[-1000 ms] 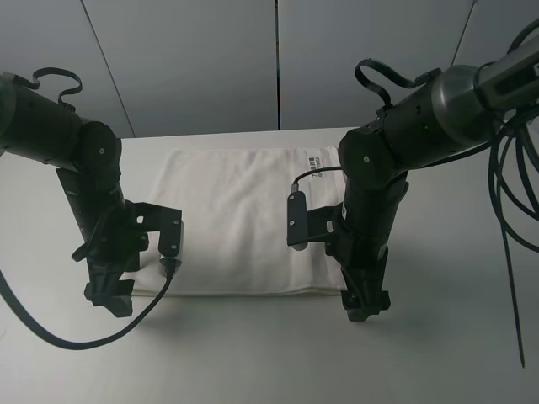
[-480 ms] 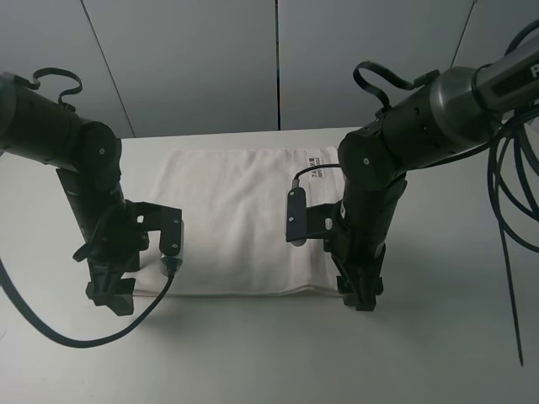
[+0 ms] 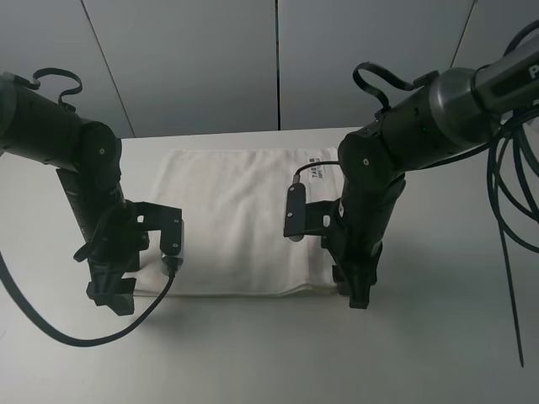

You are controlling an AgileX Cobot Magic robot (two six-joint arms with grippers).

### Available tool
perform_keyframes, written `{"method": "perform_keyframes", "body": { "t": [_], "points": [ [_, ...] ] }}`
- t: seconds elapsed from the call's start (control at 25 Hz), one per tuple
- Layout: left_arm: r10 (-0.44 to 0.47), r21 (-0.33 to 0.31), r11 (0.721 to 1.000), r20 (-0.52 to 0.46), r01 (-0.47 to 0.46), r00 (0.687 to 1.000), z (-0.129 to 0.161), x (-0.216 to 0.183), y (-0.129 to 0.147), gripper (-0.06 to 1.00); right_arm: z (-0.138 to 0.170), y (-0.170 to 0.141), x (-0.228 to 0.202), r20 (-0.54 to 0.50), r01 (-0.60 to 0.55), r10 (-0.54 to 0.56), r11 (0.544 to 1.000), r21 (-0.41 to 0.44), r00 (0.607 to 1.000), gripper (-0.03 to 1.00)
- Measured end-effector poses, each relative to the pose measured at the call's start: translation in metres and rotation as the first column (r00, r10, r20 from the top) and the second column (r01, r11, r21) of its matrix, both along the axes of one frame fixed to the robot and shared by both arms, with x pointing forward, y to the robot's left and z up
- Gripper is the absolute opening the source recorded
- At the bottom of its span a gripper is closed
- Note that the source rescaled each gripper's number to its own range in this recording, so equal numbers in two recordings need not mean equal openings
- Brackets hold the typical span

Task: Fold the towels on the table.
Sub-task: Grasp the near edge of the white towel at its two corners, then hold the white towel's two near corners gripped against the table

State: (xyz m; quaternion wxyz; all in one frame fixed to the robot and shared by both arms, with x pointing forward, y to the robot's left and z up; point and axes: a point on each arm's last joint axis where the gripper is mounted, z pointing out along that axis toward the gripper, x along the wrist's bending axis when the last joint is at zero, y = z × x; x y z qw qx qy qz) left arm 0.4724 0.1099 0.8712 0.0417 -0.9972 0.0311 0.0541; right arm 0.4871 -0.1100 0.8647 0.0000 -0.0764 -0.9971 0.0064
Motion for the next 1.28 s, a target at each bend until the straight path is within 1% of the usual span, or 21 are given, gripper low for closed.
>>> {"method": "perform_keyframes", "body": {
  "t": [0.04,0.08,0.16,0.2,0.24,0.64,0.72,0.76,0.8,0.84,0.92,1.0,1.04,1.08,1.28],
  "points": [
    [0.0,0.0,1.0,0.0,0.0,1.0,0.0,0.0,0.0,0.95,-0.0008,0.0,0.0,-0.001,0.011,-0.011,1.0,-0.001,1.0,0.39],
    [0.0,0.0,1.0,0.0,0.0,1.0,0.0,0.0,0.0,0.95,-0.0013,0.0002,0.0004,0.002,0.022,-0.022,1.0,0.0,1.0,0.31],
    [0.001,0.0,1.0,0.0,-0.001,1.0,0.0,0.0,0.0,0.95,-0.001,0.0008,0.0016,0.01,0.035,-0.035,0.999,0.003,0.999,0.13],
    [0.001,0.0,1.0,0.0,-0.001,1.0,0.0,0.0,0.0,0.95,-0.001,0.0008,0.0016,0.01,0.04,-0.04,0.999,0.003,0.999,0.06],
    [0.001,0.0,1.0,0.0,-0.001,1.0,0.0,0.0,0.0,0.95,-0.001,0.0008,0.0016,0.01,0.042,-0.042,0.999,0.003,0.999,0.04],
    [0.001,-0.002,1.0,0.003,-0.001,1.0,0.0,0.0002,-0.0002,0.95,-0.001,0.0008,0.0016,0.01,0.044,-0.044,0.999,0.003,0.999,0.04],
    [0.001,-0.006,1.0,0.008,-0.001,1.0,-0.0001,0.0007,-0.0006,0.93,-0.001,0.0008,0.0016,0.01,0.044,-0.044,0.999,0.003,0.999,0.04],
    [0.002,-0.01,1.0,0.013,-0.002,1.0,-0.0002,0.0011,-0.0009,0.88,-0.001,0.0008,0.0016,0.01,0.044,-0.044,0.999,0.003,0.999,0.04],
    [0.003,-0.016,1.0,0.02,-0.002,1.0,-0.0003,0.0018,-0.0015,0.81,-0.001,0.0008,0.0016,0.01,0.044,-0.044,0.999,0.003,0.999,0.04],
    [0.003,-0.021,1.0,0.026,-0.002,1.0,-0.0009,0.0024,-0.002,0.73,-0.001,0.0008,0.0016,0.01,0.044,-0.044,0.999,0.003,0.999,0.04],
    [-0.001,-0.024,1.0,0.035,0.002,0.999,-0.0016,0.0033,-0.0023,0.52,-0.001,0.0008,0.0016,0.01,0.044,-0.044,0.999,0.003,0.999,0.04],
    [-0.001,-0.025,1.0,0.036,0.002,0.999,-0.0024,0.0036,-0.0025,0.38,-0.001,0.0008,0.0016,0.01,0.044,-0.044,0.999,0.003,0.999,0.04],
    [-0.001,-0.025,1.0,0.036,0.002,0.999,-0.0024,0.0036,-0.0025,0.34,-0.001,0.0008,0.0016,0.01,0.044,-0.044,0.999,0.003,0.999,0.04],
    [-0.001,-0.025,1.0,0.036,0.002,0.999,-0.0024,0.0036,-0.0025,0.34,-0.001,0.0008,0.0016,0.01,0.044,-0.044,0.999,0.003,0.999,0.04],
    [-0.001,-0.025,1.0,0.036,0.002,0.999,-0.0026,0.0036,-0.0025,0.38,-0.001,0.0008,0.0016,0.01,0.047,-0.047,0.999,0.003,0.999,0.04]
  ]
}}
